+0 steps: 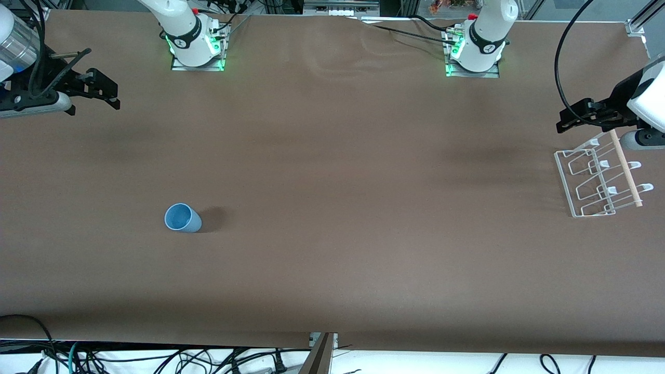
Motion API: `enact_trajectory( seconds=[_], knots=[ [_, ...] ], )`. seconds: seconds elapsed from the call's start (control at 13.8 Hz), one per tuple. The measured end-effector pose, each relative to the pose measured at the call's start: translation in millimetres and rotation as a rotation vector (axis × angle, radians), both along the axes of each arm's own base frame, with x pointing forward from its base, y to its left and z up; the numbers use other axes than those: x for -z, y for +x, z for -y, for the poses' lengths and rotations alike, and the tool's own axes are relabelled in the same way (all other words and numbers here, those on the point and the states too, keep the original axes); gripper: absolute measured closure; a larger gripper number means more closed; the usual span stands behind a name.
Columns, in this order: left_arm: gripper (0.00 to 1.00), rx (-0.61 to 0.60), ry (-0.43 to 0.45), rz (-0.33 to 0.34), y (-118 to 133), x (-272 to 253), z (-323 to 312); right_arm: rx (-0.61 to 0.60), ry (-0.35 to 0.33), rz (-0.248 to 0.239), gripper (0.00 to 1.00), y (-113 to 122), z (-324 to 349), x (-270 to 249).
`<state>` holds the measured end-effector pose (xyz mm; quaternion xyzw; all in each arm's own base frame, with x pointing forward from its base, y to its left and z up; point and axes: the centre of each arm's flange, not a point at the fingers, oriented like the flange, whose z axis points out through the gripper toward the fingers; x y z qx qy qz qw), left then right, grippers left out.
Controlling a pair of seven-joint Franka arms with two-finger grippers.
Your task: Transfer cup to left arm and place on rack
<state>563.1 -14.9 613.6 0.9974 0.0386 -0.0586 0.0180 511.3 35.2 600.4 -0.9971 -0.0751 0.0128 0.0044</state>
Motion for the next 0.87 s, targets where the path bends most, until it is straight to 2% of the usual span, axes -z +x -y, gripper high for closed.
enact_trajectory(
  seconds=[0.51, 0.87],
  knots=[
    [0.00, 0.000, 0.000, 0.000, 0.0, 0.0, 0.0, 0.002, 0.000, -0.006, 0.00, 0.4, 0.5, 0.1],
    [0.00, 0.000, 0.000, 0.000, 0.0, 0.0, 0.0, 0.003, -0.002, -0.040, 0.00, 0.7, 1.0, 6.5]
  ],
)
